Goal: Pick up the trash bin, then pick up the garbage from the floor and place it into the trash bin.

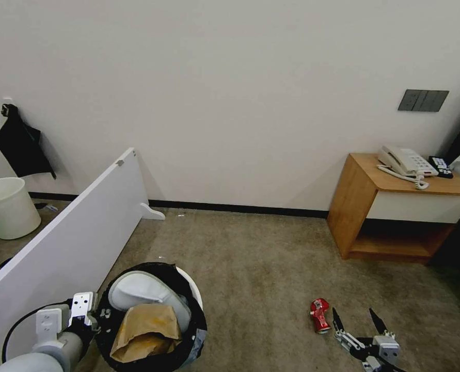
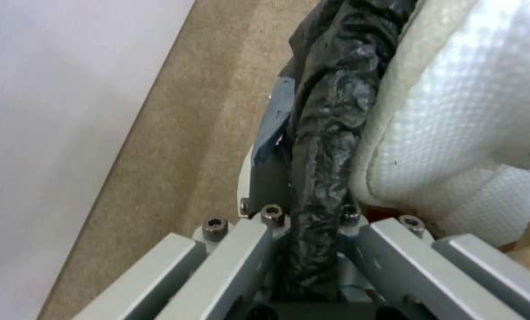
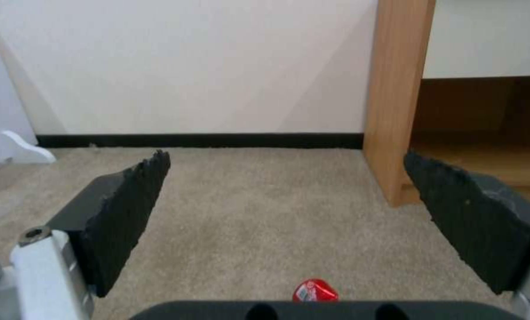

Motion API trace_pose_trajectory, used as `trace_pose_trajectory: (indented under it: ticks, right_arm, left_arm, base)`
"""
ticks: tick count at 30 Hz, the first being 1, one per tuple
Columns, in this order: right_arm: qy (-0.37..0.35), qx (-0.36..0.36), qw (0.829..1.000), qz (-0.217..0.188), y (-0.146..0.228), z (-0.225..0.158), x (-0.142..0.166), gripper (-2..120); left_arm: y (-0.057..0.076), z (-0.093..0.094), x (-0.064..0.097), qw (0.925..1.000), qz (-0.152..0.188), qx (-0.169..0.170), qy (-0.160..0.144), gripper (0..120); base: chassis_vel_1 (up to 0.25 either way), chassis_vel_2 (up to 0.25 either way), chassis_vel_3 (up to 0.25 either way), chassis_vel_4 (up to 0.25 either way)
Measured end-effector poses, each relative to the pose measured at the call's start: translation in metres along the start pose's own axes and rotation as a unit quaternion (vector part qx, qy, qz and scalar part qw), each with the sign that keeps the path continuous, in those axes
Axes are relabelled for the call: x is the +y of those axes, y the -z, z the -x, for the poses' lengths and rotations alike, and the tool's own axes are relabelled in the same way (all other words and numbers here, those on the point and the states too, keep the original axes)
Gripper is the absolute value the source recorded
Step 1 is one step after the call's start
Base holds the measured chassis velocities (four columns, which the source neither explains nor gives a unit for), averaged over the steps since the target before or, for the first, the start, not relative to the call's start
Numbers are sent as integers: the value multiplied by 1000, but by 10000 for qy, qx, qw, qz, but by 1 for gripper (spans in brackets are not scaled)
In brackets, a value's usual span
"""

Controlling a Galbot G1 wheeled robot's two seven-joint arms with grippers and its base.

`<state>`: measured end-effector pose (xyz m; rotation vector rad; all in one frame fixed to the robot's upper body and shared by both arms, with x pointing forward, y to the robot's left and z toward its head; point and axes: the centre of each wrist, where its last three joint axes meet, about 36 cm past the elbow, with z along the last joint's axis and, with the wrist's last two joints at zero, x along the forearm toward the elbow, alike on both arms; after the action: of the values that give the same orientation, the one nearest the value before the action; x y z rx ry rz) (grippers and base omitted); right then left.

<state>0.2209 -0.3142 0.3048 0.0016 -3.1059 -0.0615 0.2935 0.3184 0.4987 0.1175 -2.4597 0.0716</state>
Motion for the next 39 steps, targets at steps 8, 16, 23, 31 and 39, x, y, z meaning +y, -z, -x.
trace_pose_trajectory:
  ticks: [8, 16, 23, 31, 39]
  right_arm:
    - [-167, 59, 9998, -47, -1, 1, 4, 100]
    - [-484, 840, 9939, -519, 2, -1, -3, 100]
    - [-703, 1669, 9817, -591, 8, 9, -5, 100]
    - [-684, 2177, 9736, -50, -3, 47, -11, 100]
    - [-444, 2598, 9643, 248, -52, 99, -15, 100]
  left_arm:
    - [0, 0, 1, 10000, -5, -8, 5, 0]
    - [1, -1, 1, 10000, -8, -25, -1, 0]
    - [2, -2, 1, 10000, -11, -28, 13, 0]
    - [2, -7, 3, 10000, -8, -40, 44, 0]
    - [-2, -14, 3, 9999, -7, -8, 107, 0]
  base:
    - [-21, 17, 18, -21]
    - [0, 0, 0, 0]
    - [0, 0, 0, 0]
    - [0, 0, 0, 0]
    - [0, 0, 0, 0]
